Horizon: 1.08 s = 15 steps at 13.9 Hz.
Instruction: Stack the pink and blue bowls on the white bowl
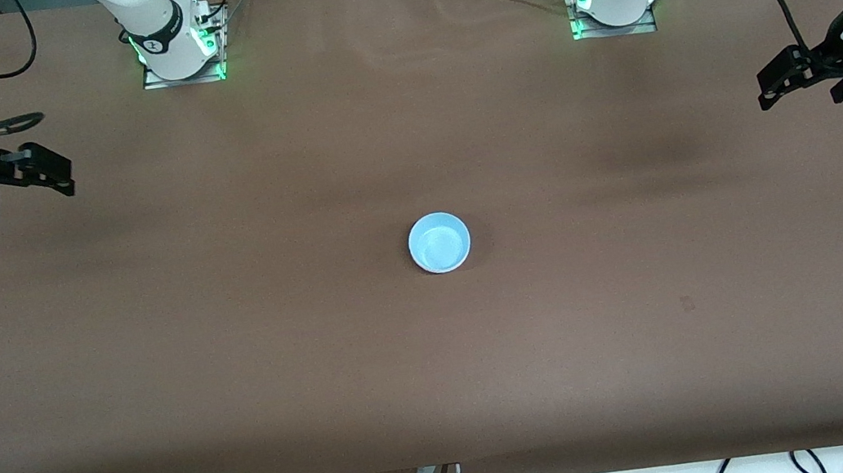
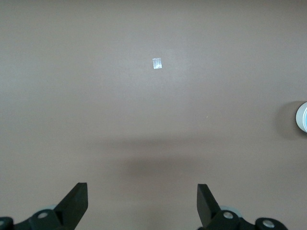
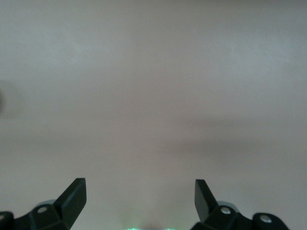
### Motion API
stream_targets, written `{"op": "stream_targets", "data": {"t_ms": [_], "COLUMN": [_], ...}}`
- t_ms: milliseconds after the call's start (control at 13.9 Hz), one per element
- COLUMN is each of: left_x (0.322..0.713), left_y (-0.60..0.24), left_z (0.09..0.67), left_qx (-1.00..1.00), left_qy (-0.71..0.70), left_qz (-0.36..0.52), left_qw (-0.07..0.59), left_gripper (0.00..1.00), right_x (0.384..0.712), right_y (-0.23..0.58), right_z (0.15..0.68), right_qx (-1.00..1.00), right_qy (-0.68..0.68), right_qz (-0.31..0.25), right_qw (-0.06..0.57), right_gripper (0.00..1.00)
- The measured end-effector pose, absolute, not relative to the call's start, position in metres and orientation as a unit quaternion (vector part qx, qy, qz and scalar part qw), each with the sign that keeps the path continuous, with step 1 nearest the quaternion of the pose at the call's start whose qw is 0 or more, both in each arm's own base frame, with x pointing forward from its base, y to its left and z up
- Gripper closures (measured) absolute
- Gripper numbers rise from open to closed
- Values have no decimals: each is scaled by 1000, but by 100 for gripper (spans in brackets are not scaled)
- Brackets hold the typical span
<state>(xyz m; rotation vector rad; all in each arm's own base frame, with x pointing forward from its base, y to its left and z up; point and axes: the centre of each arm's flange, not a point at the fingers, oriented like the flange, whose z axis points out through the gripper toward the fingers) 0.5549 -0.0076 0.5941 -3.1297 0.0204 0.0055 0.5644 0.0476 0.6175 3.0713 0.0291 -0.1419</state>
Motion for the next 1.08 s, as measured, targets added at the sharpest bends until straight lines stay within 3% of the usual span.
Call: {"op": "stream_targets", "data": {"t_ms": [216, 1080], "left_x": [571, 609], "left_y": [-7, -3], "left_z": [595, 585], "left_qx": [-1000, -1000], "left_qy": [5, 7], "left_qz": [-4, -8], "left_qw": [4, 21], "left_gripper": [0, 0], "right_x": [562, 554], "right_y": [16, 22], "right_z": [610, 605], "right_qx": [997, 994], "right_qy": [-8, -4], "right_qz": [-69, -106], "right_qw": [33, 22], "right_gripper": [0, 0]}}
